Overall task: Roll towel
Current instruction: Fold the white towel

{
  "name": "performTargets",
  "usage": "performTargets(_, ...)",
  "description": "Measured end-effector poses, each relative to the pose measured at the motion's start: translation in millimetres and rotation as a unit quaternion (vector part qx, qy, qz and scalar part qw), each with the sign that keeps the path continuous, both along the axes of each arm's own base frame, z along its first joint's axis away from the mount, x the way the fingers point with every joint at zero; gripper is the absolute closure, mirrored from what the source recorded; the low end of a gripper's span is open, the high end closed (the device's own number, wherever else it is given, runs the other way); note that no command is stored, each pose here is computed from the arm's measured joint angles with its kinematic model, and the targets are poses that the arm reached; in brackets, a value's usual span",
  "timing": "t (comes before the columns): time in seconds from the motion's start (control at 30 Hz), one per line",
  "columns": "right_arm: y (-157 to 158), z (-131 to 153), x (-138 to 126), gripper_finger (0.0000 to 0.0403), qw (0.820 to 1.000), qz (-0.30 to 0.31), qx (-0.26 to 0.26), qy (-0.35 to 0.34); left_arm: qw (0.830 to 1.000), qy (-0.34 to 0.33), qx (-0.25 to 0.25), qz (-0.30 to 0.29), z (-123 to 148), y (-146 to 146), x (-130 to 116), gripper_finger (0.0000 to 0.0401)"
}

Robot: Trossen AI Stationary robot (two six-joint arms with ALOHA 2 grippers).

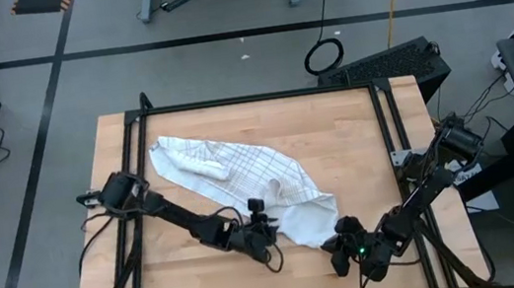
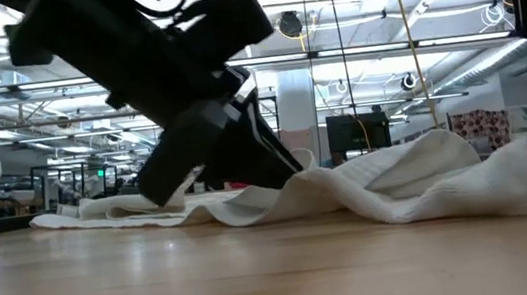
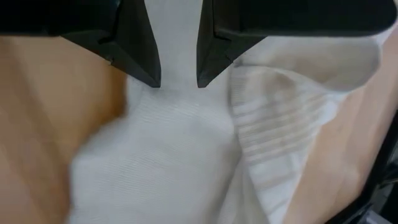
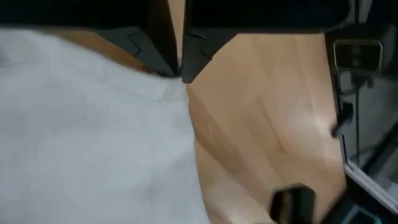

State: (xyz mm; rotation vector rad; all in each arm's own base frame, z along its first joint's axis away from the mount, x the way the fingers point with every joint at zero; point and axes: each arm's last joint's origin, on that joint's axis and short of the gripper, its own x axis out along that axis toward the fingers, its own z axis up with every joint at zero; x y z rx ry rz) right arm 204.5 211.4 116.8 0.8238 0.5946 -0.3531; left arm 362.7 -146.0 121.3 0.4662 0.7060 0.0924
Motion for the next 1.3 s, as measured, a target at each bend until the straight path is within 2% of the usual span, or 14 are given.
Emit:
performTargets(0.13, 2, -6, -1, 0.0354, 0.999, 0.021, 0.008, 0.028, 1.000, -0.006, 0.010, 0.006, 0, -6, -3, 0.0291)
performTargets(0.27, 1, -17, -1, 0.0325, 0.999, 0.027, -0.018, 0.041, 1.000, -0.014, 0.016, 0.016, 1, -7, -3, 0.0291)
performTargets(0.5, 5, -23, 2, 0.0306, 0.997, 0.051, -0.062, 0.023, 0.999, -0.022, 0.001, 0.029, 1, -7, -3, 0.0291)
performTargets(0.6, 5, -22, 6, 0.0320, 0.996, 0.055, -0.063, 0.010, 0.999, -0.027, -0.003, 0.032, 2, -7, -3, 0.0291)
performTargets(0.77, 10, -11, 16, 0.0392, 0.995, 0.073, -0.044, -0.045, 0.999, -0.043, 0.018, 0.029, 5, -10, -2, 0.0291)
performTargets(0.97, 19, 6, 25, 0.0400, 0.987, 0.095, -0.018, -0.129, 0.996, -0.080, 0.041, -0.016, 22, -29, -7, 0.0291)
performTargets(1.07, 20, 12, 27, 0.0400, 0.984, 0.079, -0.011, -0.158, 0.995, -0.086, 0.032, -0.040, 23, -39, -10, 0.0291)
performTargets(1.2, 18, 9, 26, 0.0401, 0.987, 0.063, -0.010, -0.149, 0.991, -0.106, -0.014, -0.081, 21, -51, -9, 0.0291)
performTargets(1.3, 15, 5, 25, 0.0399, 0.990, 0.047, -0.014, -0.130, 0.992, -0.084, -0.008, -0.091, 5, -57, -11, 0.0291)
